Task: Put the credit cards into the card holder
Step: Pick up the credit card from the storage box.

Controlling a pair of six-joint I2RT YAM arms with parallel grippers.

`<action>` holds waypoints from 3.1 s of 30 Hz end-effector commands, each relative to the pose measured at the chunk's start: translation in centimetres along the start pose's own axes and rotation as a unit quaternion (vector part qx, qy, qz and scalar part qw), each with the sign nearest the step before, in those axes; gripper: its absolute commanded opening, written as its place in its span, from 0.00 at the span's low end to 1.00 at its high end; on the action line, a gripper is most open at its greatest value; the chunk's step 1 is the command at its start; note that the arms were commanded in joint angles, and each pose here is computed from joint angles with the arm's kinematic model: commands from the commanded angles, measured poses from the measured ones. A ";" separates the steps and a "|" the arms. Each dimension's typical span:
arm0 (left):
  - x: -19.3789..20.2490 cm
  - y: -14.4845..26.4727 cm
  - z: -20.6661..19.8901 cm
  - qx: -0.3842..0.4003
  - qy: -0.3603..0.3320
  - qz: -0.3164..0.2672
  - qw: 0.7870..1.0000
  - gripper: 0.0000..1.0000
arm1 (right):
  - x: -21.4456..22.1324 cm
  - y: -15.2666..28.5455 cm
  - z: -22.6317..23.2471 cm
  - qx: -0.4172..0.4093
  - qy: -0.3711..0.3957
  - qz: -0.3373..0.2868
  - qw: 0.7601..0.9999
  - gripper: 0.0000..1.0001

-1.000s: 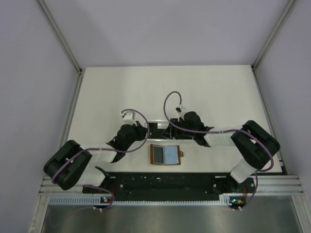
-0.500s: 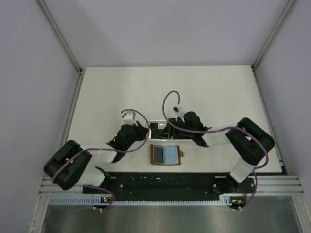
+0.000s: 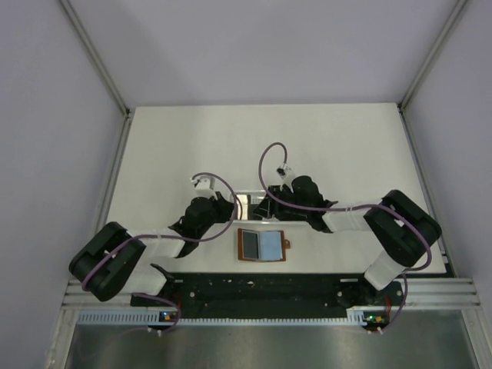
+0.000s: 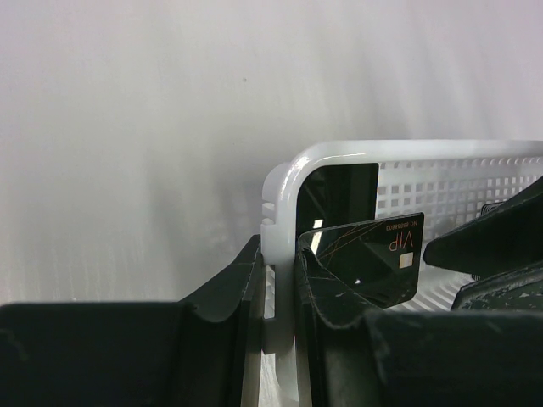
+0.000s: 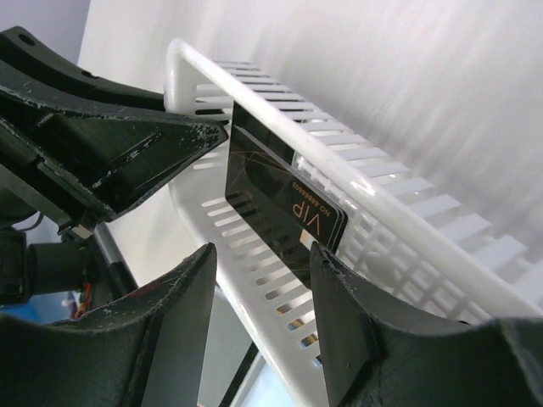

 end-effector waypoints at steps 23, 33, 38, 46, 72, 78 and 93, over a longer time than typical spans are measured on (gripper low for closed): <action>-1.9 0.0 -2.5 0.055 0.021 -0.039 0.997 0.00 | -1.5 -1.3 -1.0 0.020 0.039 -0.021 0.999 0.50; -1.8 0.0 -2.4 0.054 0.024 -0.039 0.997 0.00 | -1.2 -1.4 0.0 -0.024 0.031 -0.018 0.999 0.50; -1.7 0.0 -2.3 0.053 0.024 -0.038 0.998 0.00 | -1.1 -1.3 0.8 -0.057 0.025 -0.020 0.998 0.50; -1.6 0.0 -2.2 0.051 0.024 -0.038 0.998 0.00 | -1.1 -1.1 1.3 -0.083 0.021 -0.031 0.996 0.49; -1.3 -0.1 -3.0 0.076 0.025 -0.021 0.997 0.00 | -2.6 -1.5 -1.0 0.027 0.151 -0.053 0.987 0.53; -1.1 -0.2 -3.1 0.082 0.027 -0.014 0.996 0.00 | -2.5 -1.7 -1.0 0.048 0.183 -0.049 0.981 0.54; -1.2 -0.3 -3.1 0.079 0.028 -0.018 0.996 0.00 | -0.3 -3.0 0.3 -0.032 0.159 0.006 0.987 0.43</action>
Point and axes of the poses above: each gripper's point midway between its finger pads, its own y axis back along the fingers, its own z axis along the line the jaws close on, x = y × z, the point moved 5 cm from there along y, back along the fingers, and after that the axes turned 7 degrees about y, right-handed, at the moved point
